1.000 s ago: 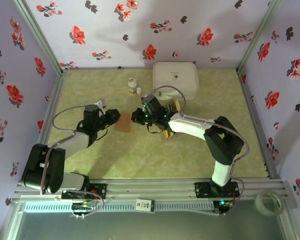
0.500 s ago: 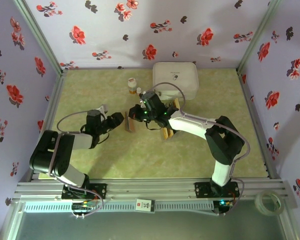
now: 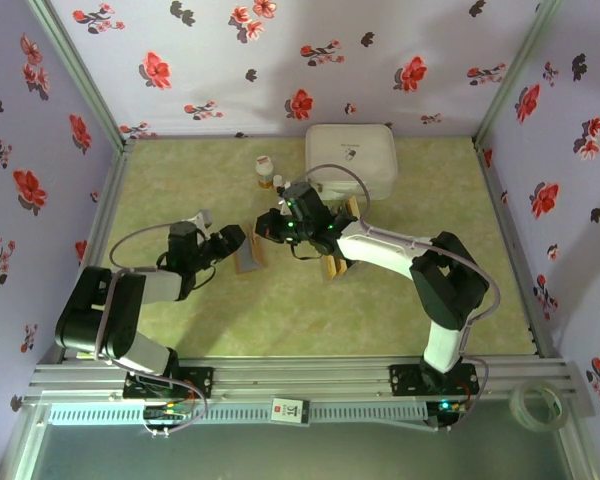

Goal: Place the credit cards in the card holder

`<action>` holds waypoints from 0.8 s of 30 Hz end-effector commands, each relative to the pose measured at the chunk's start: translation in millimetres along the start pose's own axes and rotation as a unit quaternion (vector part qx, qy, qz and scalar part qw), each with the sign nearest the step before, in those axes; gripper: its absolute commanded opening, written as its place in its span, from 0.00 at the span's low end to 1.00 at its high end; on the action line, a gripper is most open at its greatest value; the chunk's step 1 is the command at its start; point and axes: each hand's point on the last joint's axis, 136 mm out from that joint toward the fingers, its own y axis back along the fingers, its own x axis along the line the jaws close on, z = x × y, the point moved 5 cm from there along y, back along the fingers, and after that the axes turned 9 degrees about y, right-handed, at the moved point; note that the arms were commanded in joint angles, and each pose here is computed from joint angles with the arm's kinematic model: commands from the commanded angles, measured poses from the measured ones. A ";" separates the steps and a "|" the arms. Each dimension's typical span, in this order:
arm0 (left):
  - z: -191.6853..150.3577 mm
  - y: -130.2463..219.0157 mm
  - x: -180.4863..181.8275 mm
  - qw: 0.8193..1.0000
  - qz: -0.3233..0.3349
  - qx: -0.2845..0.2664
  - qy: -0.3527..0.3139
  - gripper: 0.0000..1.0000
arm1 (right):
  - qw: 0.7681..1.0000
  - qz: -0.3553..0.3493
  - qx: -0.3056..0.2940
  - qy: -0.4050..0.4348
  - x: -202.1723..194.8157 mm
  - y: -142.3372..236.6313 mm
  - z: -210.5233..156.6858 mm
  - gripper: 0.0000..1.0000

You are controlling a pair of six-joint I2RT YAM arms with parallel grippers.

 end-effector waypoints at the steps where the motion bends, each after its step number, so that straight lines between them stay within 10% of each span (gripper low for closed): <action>1: 0.5 8.8 2.1 1.000 0.016 -0.002 -0.021 0.63 | 1.000 0.025 -0.007 0.004 9.5 8.6 4.1 0.00; 24: 2.5 29.4 11.0 0.980 0.170 0.019 -0.097 0.64 | 0.999 -0.006 -0.007 -0.032 -43.1 13.3 -10.0 0.00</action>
